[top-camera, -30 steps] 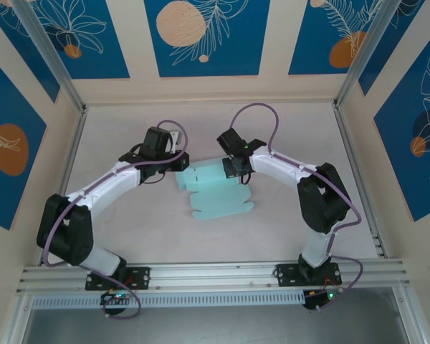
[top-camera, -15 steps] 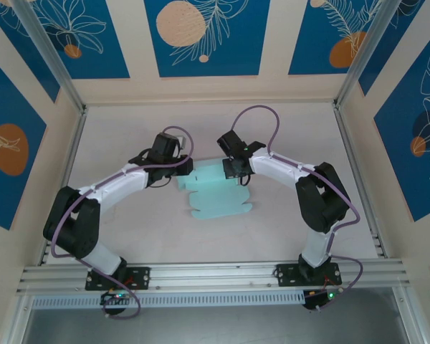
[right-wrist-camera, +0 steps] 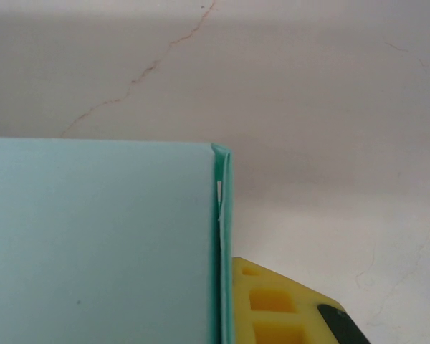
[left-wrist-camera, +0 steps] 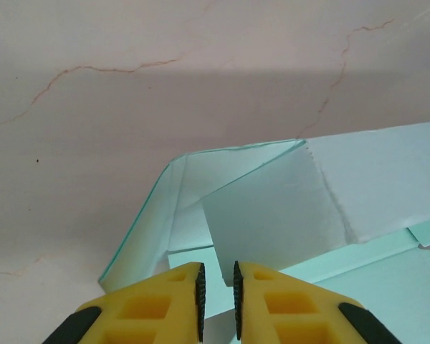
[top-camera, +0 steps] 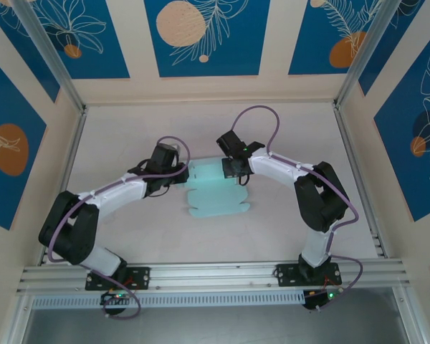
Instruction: Fold the paper box
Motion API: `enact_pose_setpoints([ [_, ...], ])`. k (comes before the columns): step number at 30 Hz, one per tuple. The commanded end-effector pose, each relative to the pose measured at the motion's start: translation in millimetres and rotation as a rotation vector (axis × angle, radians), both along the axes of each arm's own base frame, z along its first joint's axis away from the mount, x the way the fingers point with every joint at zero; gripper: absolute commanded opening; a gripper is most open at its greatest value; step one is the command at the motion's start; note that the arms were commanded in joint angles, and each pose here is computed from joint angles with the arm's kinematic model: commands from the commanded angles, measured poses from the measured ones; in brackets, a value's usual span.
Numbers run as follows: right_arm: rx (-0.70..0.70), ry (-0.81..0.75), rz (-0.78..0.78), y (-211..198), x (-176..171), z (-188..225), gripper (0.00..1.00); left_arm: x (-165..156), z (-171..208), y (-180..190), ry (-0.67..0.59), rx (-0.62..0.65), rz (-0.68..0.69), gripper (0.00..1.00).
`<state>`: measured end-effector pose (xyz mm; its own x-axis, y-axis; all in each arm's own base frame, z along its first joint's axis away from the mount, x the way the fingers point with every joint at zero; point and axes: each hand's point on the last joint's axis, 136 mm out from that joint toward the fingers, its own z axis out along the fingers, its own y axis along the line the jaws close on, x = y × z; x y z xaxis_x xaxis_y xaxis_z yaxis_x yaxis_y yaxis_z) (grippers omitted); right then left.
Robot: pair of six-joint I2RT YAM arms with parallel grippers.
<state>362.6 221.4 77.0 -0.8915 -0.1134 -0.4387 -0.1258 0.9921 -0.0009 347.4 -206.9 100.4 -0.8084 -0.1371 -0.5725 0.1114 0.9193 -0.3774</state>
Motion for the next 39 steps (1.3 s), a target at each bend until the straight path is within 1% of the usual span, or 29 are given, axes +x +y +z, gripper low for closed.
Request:
enact_pose_setpoints([
  [1,-0.004,-0.006,-0.027,-1,2,-5,0.0,8,5,-10,-0.035,-0.046,0.01,0.19],
  [8,-0.006,-0.019,-0.016,1,1,-7,0.0,24,18,-21,-0.078,-0.076,-0.005,0.19],
  [12,0.001,-0.021,-0.011,4,1,-7,0.0,24,13,-30,-0.066,-0.106,-0.02,0.17],
  [18,0.001,-0.013,-0.005,9,0,-12,0.0,22,11,-48,-0.054,-0.161,-0.058,0.17],
  [23,0.003,-0.008,-0.014,10,0,-15,0.0,24,9,-57,-0.047,-0.211,-0.059,0.17],
  [27,-0.012,-0.001,-0.037,7,0,-19,0.0,21,11,-47,-0.063,-0.199,-0.031,0.16],
  [33,-0.017,0.006,-0.07,3,1,-22,0.0,-2,18,-24,-0.075,-0.162,-0.019,0.17],
  [39,-0.009,0.006,-0.074,3,0,-23,0.0,-23,2,3,-0.058,-0.146,0.074,0.21],
])
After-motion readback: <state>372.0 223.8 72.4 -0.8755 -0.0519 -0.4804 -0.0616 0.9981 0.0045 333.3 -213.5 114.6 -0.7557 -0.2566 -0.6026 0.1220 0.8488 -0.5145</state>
